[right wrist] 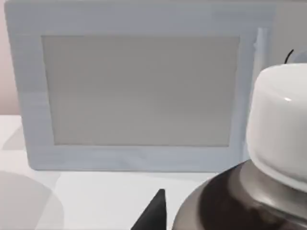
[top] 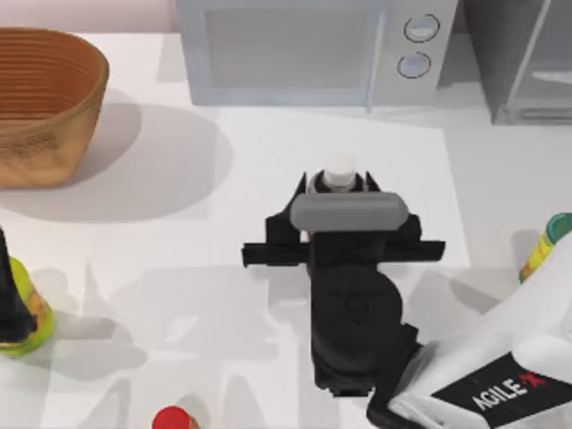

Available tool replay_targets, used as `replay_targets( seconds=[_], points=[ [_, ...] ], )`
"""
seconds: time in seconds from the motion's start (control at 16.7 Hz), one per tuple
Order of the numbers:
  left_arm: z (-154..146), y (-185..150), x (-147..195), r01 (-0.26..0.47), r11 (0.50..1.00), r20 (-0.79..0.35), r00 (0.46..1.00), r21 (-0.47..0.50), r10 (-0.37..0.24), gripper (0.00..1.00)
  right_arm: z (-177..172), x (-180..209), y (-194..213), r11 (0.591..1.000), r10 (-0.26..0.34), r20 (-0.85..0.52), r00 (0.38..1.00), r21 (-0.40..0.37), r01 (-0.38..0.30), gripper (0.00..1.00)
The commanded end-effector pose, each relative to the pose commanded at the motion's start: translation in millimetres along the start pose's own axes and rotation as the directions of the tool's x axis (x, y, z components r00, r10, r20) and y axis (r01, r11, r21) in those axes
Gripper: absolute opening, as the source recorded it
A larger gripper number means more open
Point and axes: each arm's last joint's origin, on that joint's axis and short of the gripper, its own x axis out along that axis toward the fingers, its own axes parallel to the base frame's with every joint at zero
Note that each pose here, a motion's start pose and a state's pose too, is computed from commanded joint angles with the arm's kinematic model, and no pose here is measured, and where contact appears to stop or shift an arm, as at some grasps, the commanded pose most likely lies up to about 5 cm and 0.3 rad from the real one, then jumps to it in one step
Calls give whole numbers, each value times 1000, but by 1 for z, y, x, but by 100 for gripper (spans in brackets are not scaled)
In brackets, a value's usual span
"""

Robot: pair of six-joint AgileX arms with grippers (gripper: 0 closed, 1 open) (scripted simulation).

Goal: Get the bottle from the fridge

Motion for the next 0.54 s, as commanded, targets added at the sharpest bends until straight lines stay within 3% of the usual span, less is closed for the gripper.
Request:
replay_targets(
  seconds=[0.18, 0.54],
  points=[
    [0, 0, 0, 0, 1000, 0, 1000, 0, 0, 100, 0, 0, 0, 1000, 0, 0, 1000, 0, 0, 98],
    [0, 0, 0, 0, 1000, 0, 1000, 0, 0, 100, 0, 0, 0, 1000, 0, 0, 1000, 0, 0, 100]
  ],
)
